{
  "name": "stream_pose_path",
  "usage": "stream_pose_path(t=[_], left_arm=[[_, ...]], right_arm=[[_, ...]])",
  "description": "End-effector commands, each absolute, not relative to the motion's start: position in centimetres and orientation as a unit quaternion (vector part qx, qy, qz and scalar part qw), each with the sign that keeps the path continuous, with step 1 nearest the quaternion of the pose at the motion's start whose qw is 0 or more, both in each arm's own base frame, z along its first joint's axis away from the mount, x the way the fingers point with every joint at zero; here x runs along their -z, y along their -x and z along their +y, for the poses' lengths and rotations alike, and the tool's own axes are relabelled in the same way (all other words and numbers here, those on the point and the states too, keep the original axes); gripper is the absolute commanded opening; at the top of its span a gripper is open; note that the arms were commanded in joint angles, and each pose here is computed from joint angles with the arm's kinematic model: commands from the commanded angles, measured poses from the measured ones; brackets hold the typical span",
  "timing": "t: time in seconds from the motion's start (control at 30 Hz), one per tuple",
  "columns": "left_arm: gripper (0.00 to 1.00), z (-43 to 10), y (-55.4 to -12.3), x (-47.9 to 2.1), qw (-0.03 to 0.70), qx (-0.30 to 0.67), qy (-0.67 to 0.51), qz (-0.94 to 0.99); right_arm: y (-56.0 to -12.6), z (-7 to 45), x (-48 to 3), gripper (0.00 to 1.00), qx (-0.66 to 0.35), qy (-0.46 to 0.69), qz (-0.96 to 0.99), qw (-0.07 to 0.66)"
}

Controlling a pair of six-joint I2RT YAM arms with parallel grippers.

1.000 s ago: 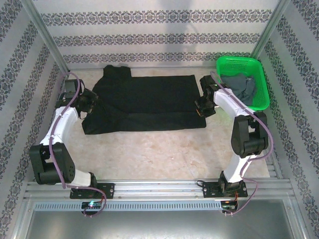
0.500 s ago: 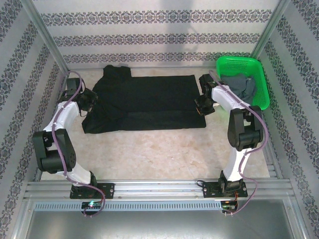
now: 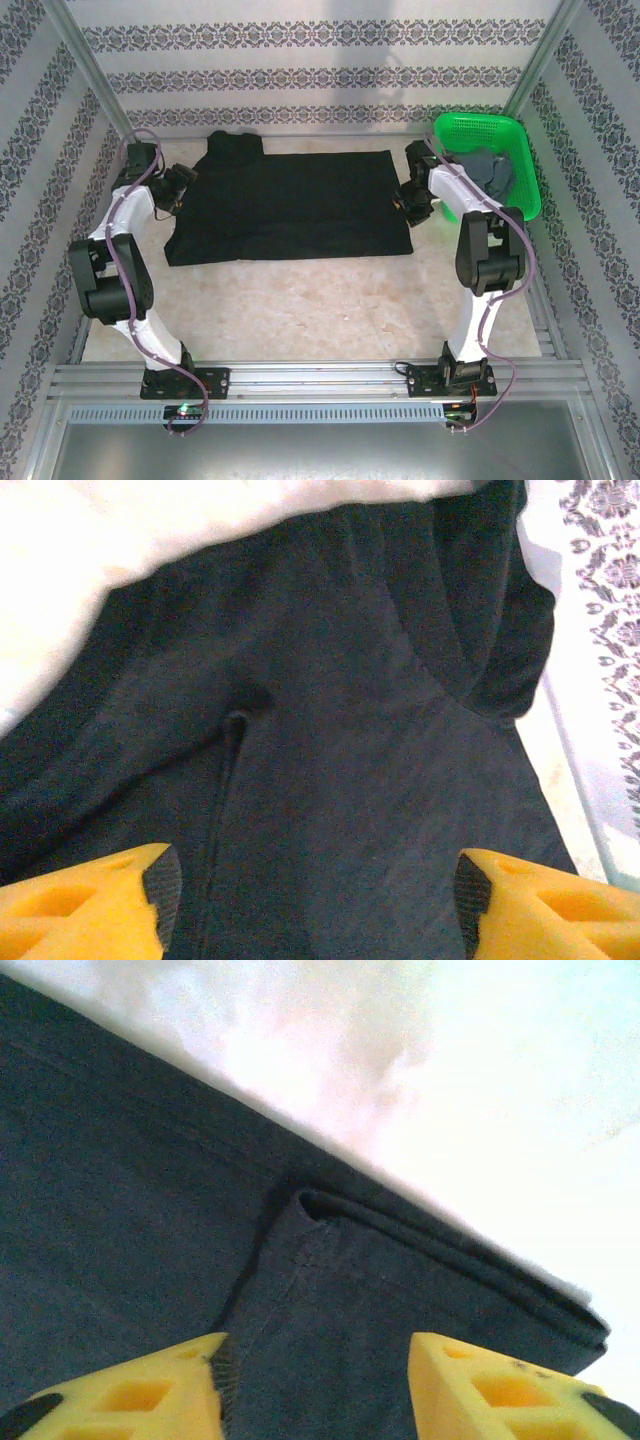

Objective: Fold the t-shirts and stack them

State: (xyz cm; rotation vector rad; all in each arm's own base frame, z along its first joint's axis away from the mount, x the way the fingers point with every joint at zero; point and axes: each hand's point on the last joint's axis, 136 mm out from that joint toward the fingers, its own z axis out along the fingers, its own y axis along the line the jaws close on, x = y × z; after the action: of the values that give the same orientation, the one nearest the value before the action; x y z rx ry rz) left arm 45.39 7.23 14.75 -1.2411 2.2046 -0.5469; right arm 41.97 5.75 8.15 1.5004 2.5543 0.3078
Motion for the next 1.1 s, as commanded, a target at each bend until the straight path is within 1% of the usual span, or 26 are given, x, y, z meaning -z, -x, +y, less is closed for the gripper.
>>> stream_pose_path(t=[0.0,0.1,0.17,0.23,0.3,0.47,0.53,0.6,0.7,0.77,0.9,1.0,1.07], left_arm=[[0.7,8.3,-40.0,-14.8,0.24,0.143,0.473,0.836],[0.61,8.3,-34.8,-12.3,0.212,0.122,0.512,0.824],[0.56,8.2,-31.8,-10.1,0.191,0.117,0.535,0.814],[0.55,8.1,-29.9,-8.2,0.168,0.118,0.545,0.813],[0.55,7.9,-29.1,-6.8,0.157,0.133,0.551,0.809],[0.57,8.4,-30.3,-4.5,0.155,0.166,0.552,0.802],[0.56,8.5,-30.9,-3.8,0.152,0.174,0.551,0.802],[0.57,9.0,-31.0,-3.2,0.148,0.162,0.553,0.804],[0.55,9.5,-32.1,-3.2,0.16,0.164,0.55,0.803],[0.52,9.8,-33.0,-3.3,0.166,0.17,0.545,0.804],[0.43,10.3,-34.4,-2.9,0.171,0.17,0.533,0.811],[0.38,10.4,-34.8,-2.3,0.168,0.17,0.53,0.814],[0.32,10.4,-34.8,-2.1,0.164,0.17,0.528,0.816]], right_arm=[[-40.4,4.9,-10.4,0.51,-0.108,-0.459,0.874,0.117],[-38.2,5.5,-9.9,0.49,-0.126,-0.435,0.883,0.121],[-36.8,5.8,-9.5,0.49,-0.136,-0.42,0.888,0.126],[-35.6,6.0,-9.1,0.5,-0.143,-0.406,0.893,0.131],[-34.7,6.2,-8.6,0.51,-0.148,-0.394,0.898,0.128],[-34.6,7.3,-6.9,0.57,-0.182,-0.374,0.902,0.116],[-34.5,7.6,-5.9,0.58,-0.184,-0.375,0.903,0.104],[-34.3,7.6,-4.9,0.57,-0.179,-0.379,0.903,0.09],[-34.4,7.8,-4.3,0.54,-0.179,-0.385,0.902,0.084],[-34.5,7.7,-4.2,0.52,-0.172,-0.387,0.902,0.081],[-34.5,7.8,-3.7,0.51,-0.156,-0.398,0.902,0.07],[-34.0,7.4,-2.9,0.51,-0.134,-0.412,0.899,0.059],[-33.7,7.2,-2.4,0.49,-0.121,-0.422,0.897,0.05]])
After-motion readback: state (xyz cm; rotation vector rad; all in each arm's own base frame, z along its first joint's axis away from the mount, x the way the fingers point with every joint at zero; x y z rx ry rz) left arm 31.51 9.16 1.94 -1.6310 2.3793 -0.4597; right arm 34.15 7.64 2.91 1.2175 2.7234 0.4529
